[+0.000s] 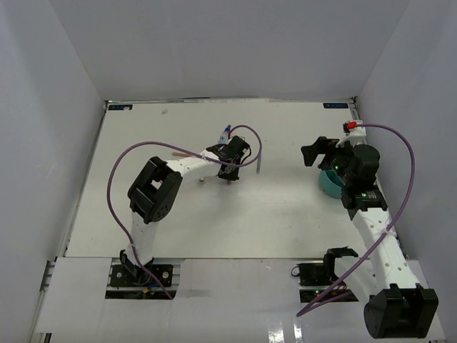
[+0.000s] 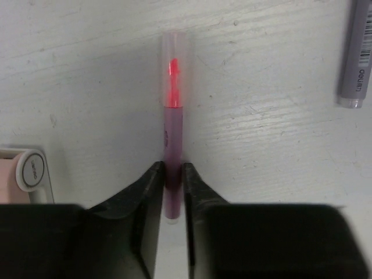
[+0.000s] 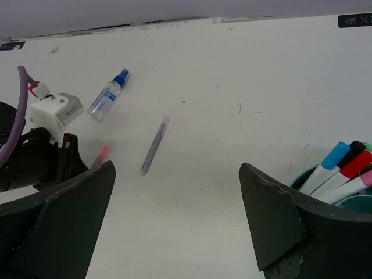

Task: Sort the stationery into containers
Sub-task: Pick up the pen from the center of the board.

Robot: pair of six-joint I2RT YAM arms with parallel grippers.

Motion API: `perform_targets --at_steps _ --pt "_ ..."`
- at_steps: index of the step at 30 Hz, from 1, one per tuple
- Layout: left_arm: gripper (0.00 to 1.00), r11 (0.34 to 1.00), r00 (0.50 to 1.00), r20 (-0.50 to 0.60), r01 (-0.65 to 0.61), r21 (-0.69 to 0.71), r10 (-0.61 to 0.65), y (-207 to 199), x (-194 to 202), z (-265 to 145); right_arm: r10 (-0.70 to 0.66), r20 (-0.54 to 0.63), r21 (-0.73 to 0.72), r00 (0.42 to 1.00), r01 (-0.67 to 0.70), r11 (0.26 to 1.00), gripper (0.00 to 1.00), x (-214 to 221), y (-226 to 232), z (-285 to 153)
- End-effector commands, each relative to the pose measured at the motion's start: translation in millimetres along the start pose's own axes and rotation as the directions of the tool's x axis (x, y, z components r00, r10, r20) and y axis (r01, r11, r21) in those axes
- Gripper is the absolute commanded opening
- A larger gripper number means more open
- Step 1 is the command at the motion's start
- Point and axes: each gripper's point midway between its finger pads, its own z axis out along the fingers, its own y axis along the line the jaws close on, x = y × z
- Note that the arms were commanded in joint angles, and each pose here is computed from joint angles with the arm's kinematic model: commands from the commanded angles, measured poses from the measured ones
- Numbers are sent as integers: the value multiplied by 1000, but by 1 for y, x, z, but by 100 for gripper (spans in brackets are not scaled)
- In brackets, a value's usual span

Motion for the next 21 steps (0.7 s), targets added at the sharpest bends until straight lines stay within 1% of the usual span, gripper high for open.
perform_targets --at_steps 1,4,7,8,10,11,12,13,14,15,17,18,19,20,21 --pt "26 1000 1000 -29 -5 10 6 -6 10 6 -27 21 -43 999 28 999 93 -6 8 3" --pt "19 1000 1000 -21 -4 14 4 -7 8 2 -29 20 -60 999 30 998 94 -6 11 3" --pt "17 999 1000 10 4 35 -5 -8 -1 -10 -32 8 -117 999 33 993 98 -2 19 5" --pt "17 999 1000 22 5 43 -6 -9 -4 -14 -35 -4 -173 999 33 984 99 2 28 4" --pt "16 996 997 77 9 84 -16 -14 -16 -31 -34 -27 -239 999 27 971 100 6 39 8" --pt "15 993 995 103 -10 117 -2 -19 -18 -36 -21 -69 -290 997 0 957 100 15 47 10" --pt "15 988 988 152 -21 154 -3 -23 -29 -53 -14 -95 -312 995 -17 950 98 19 51 12" --pt "15 984 983 181 -37 177 4 -27 -34 -61 -12 -110 -342 994 -26 939 94 19 58 13" --pt "15 976 978 205 -78 205 34 -33 -35 -68 -3 -141 -377 990 -51 925 93 23 65 12" --pt "14 966 964 262 -99 240 34 -37 -42 -82 3 -187 -396 982 -78 915 91 33 71 16" --pt "14 942 944 319 -178 286 81 -47 -43 -96 7 -217 -422 976 -101 901 90 34 81 20" --pt "14 931 932 352 -203 305 87 -50 -43 -100 11 -246 -428 969 -119 896 90 41 84 23" --pt "15 916 915 392 -231 329 90 -55 -47 -115 5 -264 -448 964 -127 885 90 44 94 24" --pt "15 902 907 411 -254 348 97 -59 -46 -121 4 -269 -461 963 -132 878 90 43 100 25" --pt "15 886 883 457 -290 361 103 -64 -52 -129 12 -294 -475 956 -157 866 90 48 110 26"
